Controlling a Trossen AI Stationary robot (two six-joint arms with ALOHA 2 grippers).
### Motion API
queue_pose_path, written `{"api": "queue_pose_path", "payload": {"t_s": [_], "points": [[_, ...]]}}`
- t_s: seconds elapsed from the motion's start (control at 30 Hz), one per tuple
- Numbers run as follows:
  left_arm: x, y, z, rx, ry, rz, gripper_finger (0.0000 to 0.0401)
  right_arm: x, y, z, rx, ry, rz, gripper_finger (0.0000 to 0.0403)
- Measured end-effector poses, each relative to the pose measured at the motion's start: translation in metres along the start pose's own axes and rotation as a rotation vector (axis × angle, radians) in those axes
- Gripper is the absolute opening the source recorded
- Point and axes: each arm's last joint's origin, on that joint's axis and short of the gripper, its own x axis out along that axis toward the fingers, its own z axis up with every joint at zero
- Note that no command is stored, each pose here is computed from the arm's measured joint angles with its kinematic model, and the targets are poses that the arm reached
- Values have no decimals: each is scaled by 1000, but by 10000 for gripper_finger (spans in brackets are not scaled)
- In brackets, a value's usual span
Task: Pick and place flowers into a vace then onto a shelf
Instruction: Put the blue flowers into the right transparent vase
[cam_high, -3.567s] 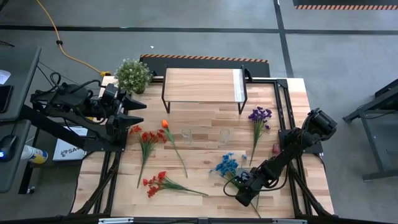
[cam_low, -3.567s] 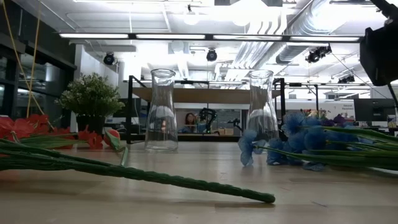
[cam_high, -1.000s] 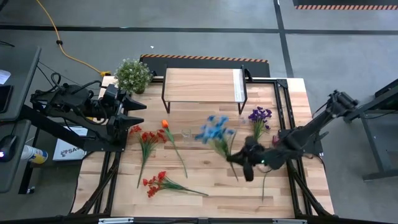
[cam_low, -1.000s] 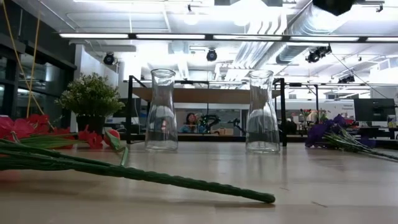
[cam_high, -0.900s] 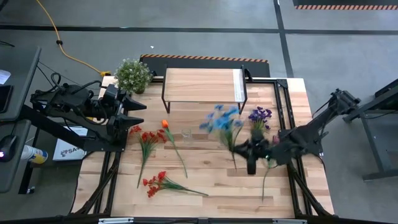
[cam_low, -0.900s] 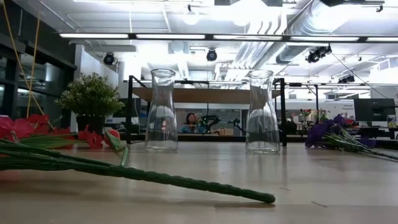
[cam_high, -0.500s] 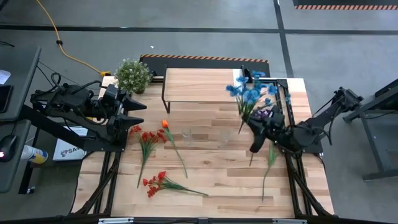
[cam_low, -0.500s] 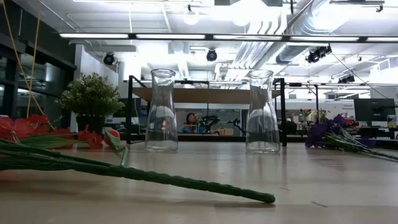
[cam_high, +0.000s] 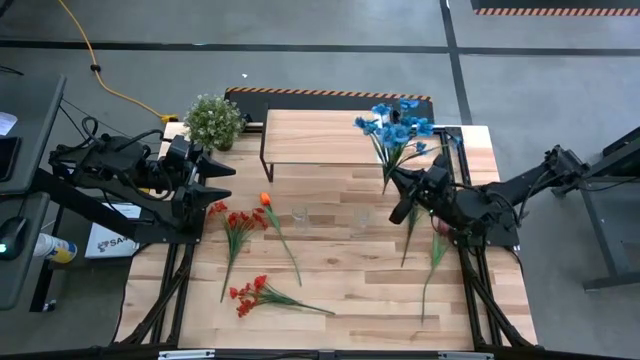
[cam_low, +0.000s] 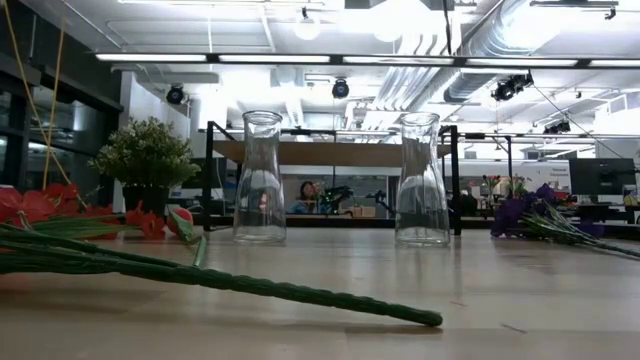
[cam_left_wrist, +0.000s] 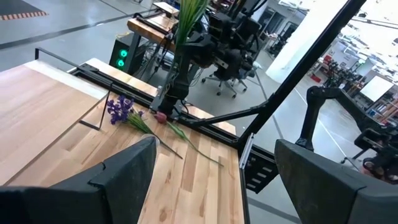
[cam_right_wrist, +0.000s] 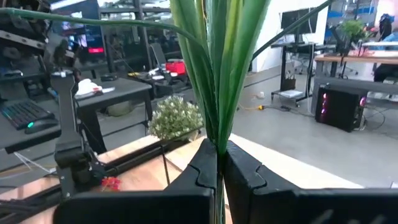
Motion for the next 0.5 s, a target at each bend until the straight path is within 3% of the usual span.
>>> {"api": "queue_pose_path", "payload": {"t_s": [0.5], "points": [[-1, 8, -12, 49, 116, 93, 360, 8, 8, -17, 55, 42, -46, 7]]}}
